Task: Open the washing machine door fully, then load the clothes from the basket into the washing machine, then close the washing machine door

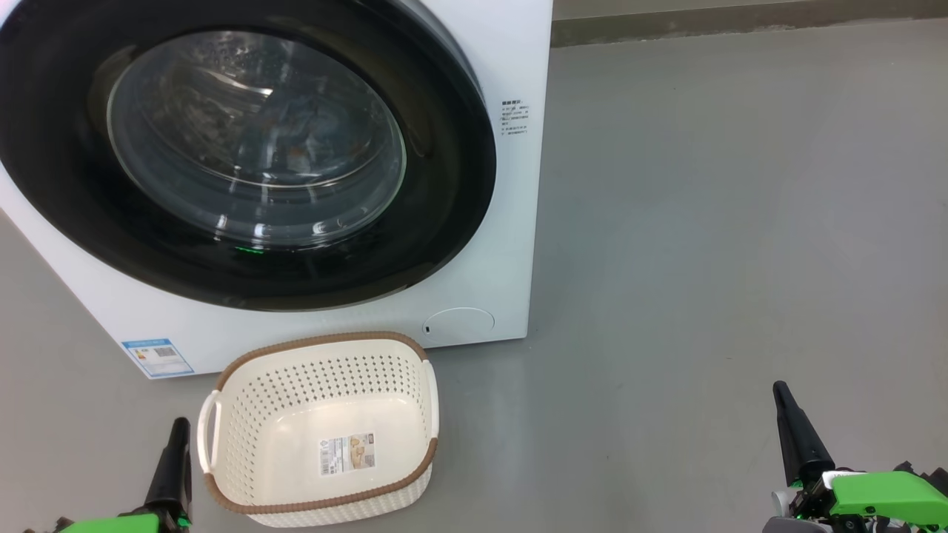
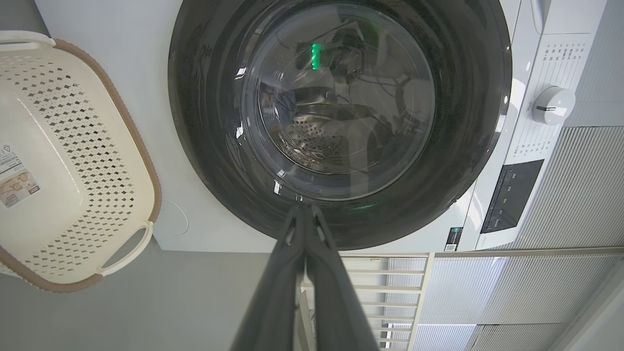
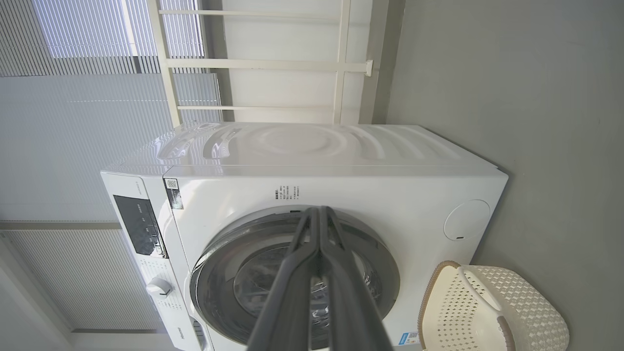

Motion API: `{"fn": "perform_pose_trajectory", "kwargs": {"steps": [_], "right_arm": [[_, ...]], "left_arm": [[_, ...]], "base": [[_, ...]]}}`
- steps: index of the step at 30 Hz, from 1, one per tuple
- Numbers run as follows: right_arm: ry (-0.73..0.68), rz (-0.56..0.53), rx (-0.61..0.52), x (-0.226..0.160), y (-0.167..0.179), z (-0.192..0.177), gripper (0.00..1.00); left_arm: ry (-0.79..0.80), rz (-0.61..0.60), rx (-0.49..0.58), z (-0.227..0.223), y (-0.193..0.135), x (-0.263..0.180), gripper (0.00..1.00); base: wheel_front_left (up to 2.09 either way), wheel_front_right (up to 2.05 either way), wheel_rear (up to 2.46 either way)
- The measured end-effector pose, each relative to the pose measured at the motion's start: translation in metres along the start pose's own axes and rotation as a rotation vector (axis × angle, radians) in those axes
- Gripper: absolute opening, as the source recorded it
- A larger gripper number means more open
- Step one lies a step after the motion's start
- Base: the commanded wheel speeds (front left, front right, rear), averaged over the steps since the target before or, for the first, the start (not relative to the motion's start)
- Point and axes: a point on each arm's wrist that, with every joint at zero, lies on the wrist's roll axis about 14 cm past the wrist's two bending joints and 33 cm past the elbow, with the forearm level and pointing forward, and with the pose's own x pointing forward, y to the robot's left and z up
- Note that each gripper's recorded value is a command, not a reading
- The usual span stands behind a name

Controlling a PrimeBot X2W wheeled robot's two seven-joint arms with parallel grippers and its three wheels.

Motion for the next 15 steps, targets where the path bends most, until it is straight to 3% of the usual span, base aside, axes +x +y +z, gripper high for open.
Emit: {"fn": "perform_pose_trajectory", "kwargs": {"steps": [15], "right_arm": [[0.001,0.001,0.001,0.0003,0.0005,0.0004,0.00]], "left_arm": [[0.004,-0.005,-0.002,-0.0003,-0.0018,0.0011,0.00]], "base": [[0.00,0.00,0.00]]}}
